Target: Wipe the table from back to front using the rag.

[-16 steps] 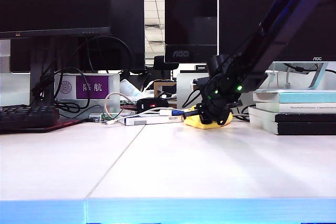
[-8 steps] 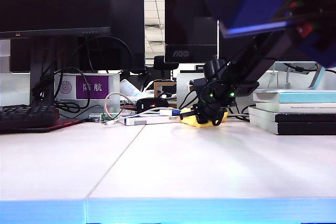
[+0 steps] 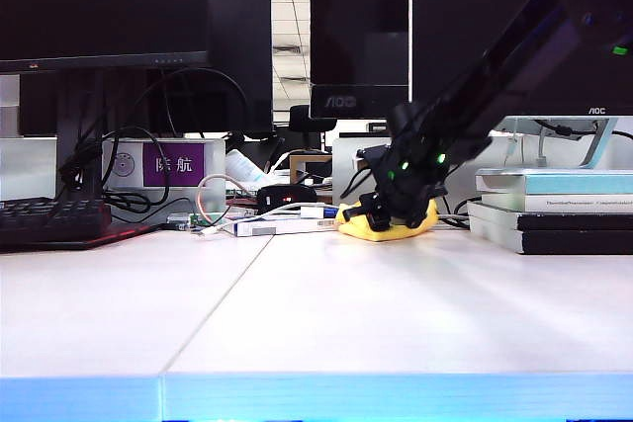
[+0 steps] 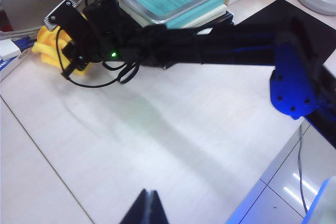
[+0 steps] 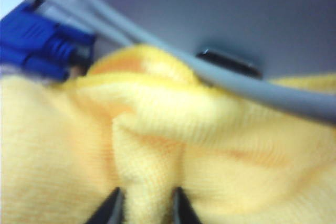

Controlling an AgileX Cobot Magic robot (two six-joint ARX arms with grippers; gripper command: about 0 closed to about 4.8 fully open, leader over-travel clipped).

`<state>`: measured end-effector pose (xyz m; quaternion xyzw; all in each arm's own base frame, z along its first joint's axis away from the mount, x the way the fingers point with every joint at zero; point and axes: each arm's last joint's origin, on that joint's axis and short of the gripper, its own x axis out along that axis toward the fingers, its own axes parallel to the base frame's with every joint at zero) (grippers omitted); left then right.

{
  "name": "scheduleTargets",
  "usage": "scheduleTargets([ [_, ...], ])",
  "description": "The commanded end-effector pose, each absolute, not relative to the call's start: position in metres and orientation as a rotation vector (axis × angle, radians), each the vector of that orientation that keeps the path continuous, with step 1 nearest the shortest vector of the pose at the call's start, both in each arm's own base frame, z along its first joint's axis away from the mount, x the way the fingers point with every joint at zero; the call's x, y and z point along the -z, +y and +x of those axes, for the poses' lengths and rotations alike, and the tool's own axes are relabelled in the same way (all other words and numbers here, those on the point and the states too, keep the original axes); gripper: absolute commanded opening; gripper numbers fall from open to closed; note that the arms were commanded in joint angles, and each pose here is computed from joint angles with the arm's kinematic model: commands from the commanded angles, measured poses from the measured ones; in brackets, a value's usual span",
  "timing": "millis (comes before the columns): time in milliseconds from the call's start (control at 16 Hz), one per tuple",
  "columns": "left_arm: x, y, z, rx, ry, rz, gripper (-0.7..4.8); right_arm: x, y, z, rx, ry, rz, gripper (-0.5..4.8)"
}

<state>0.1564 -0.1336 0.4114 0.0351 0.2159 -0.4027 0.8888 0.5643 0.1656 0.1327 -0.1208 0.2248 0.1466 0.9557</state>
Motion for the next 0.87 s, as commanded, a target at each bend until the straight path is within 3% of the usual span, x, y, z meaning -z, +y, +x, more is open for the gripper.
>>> scheduleTargets([
  [62, -0.415, -0.134, 0.156, 0.839, 0.425, 0.071, -0.06, -0.150, 0.169, 0.552, -0.345, 0.567, -0.274, 1.51],
  [250, -0.416, -0.134, 0.156, 0.841, 0.415, 0.071, -0.06, -0.169, 0.174, 0.541, -0.381, 0.611, -0.333, 1.63],
  [562, -0.416, -0.134, 0.156, 0.841, 0.417, 0.072, -0.06, -0.167, 0.189, 0.533, -0.412, 0.653, -0.348, 1.54],
  [625, -0.416, -0.134, 0.156, 0.841, 0.417, 0.073, -0.06, -0.171, 0.195, 0.528, -0.419, 0.676, -0.358, 0.56],
  [687, -0.416, -0.134, 0.156, 0.841, 0.417, 0.073, -0.06, -0.175, 0.200, 0.521, -0.432, 0.704, -0.368, -0.01],
  [750, -0.416, -0.134, 0.156, 0.840, 0.416, 0.073, -0.06, -0.188, 0.205, 0.510, -0.453, 0.753, -0.382, 0.01],
  [812, -0.416, -0.134, 0.156, 0.840, 0.416, 0.073, -0.06, -0.213, 0.206, 0.496, -0.471, 0.782, -0.383, 2.96],
  [875, -0.416, -0.134, 0.156, 0.839, 0.416, 0.073, -0.06, -0.243, 0.206, 0.482, -0.480, 0.783, -0.387, 3.02],
])
